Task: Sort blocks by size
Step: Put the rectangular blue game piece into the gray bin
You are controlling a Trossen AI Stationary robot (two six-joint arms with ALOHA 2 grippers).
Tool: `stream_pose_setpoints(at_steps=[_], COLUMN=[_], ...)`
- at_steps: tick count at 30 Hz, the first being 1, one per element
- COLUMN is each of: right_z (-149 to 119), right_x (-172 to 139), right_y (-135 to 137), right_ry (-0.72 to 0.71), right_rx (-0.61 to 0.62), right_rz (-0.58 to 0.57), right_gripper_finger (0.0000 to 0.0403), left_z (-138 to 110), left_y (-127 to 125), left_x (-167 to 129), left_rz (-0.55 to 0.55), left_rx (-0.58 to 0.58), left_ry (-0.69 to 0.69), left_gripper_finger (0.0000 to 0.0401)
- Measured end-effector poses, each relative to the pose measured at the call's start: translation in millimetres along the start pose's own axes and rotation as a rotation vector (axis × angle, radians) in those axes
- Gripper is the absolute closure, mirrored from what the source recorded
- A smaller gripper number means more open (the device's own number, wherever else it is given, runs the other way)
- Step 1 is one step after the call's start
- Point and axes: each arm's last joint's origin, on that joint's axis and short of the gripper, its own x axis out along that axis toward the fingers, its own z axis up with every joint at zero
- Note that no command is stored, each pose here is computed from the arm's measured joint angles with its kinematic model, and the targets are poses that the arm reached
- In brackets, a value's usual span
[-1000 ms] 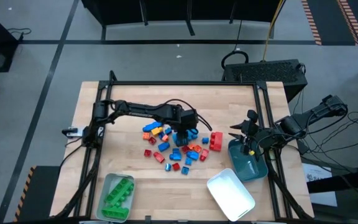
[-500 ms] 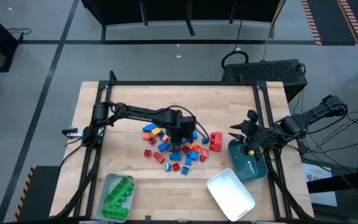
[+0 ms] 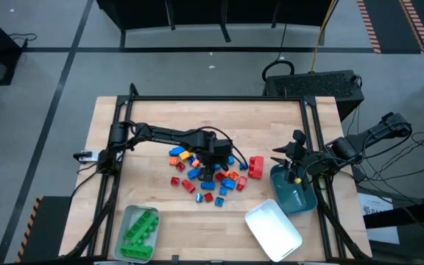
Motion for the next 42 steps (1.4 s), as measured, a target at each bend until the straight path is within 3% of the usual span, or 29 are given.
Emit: stream_pose_setpoints(at_steps=[4,9,17,27,42], right_z=[0,0,-1,-2,-3], right_x=[0,0,0,0,0], right_y=[0,0,0,-1,-1], right_ry=[0.0,0.003,0.008,0.016,0.026], right_rx=[-0.003,-0.009,-0.011,-0.008,-0.016], right_rz=[0.0,0.001,0.0,-0.004,-0.004], right_gripper_finger=[0.0284,0.0284,0.0284,0.0284,0.0284], left_z=[0,-1,-2,3,0], left_y=[2,8,20,23,28], left_x=[0,0,-1,2,67], left_rz=[0.075,0.076,0.034,0.019,-0.002], left_rx=[-0.025,-0.092,-0.221,-0.227,-0.23], left_ry=[0.011,0.008,-0.024,-0.088,0.047], left_gripper_finger=[0.0105,0.0088,0.0086,0.0085,0.0086])
